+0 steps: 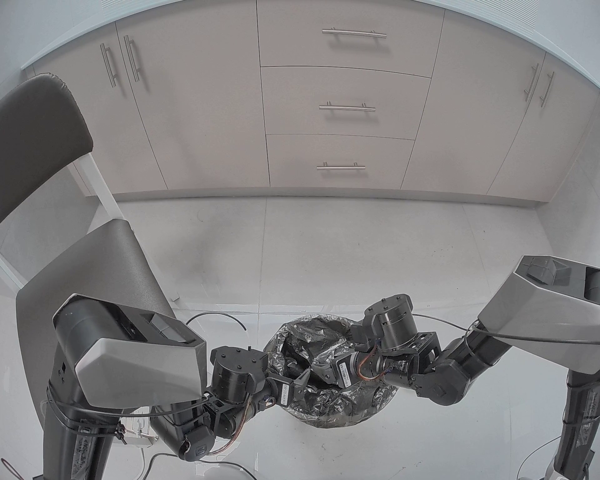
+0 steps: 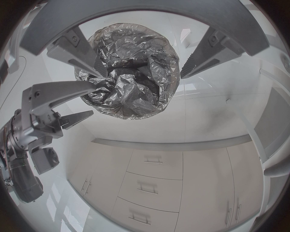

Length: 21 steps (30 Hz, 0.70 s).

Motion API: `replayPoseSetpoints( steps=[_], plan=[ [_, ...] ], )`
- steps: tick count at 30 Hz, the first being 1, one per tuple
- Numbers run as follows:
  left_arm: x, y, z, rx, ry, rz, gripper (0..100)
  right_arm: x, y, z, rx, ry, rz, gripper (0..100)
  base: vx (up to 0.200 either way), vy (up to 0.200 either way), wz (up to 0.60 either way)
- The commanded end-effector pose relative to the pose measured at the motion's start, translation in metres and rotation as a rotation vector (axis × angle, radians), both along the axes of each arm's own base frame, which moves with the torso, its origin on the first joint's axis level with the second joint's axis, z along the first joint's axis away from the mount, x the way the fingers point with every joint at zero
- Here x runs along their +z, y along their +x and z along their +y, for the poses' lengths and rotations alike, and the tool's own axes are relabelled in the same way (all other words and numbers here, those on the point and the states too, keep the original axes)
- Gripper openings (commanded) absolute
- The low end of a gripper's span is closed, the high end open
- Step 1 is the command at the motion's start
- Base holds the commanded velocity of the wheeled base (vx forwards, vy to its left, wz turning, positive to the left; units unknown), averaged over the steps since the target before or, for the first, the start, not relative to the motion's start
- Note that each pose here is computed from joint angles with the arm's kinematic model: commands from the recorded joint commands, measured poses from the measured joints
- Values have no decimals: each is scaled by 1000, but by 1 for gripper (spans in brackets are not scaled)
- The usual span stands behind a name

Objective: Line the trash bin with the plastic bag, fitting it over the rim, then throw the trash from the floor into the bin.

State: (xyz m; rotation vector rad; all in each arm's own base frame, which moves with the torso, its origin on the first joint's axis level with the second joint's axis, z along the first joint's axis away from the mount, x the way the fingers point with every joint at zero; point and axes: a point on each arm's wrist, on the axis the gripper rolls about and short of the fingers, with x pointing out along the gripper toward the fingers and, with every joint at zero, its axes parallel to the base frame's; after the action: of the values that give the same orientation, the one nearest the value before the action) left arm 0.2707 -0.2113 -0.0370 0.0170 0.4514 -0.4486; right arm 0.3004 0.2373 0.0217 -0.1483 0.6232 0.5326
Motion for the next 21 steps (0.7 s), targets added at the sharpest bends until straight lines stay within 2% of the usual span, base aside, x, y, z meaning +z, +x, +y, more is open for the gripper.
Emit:
replayPoseSetpoints(
  steps=[1, 6, 10, 21],
  plan=[
    [2, -1, -1, -3, -4, -5, 100, -20, 11, 5, -8, -9, 14, 100, 0, 0, 0],
    [1, 0, 0, 0, -3, -4, 100, -48, 30, 11, -28, -15, 30, 100, 0, 0, 0],
    [0, 0, -1, -2, 0, -2, 100, -66, 40, 5, -56, -29, 50, 100, 0, 0, 0],
    [0, 0, -1, -2, 0, -2, 100, -82, 60, -14, -107, -30, 72, 100, 0, 0, 0]
  ],
)
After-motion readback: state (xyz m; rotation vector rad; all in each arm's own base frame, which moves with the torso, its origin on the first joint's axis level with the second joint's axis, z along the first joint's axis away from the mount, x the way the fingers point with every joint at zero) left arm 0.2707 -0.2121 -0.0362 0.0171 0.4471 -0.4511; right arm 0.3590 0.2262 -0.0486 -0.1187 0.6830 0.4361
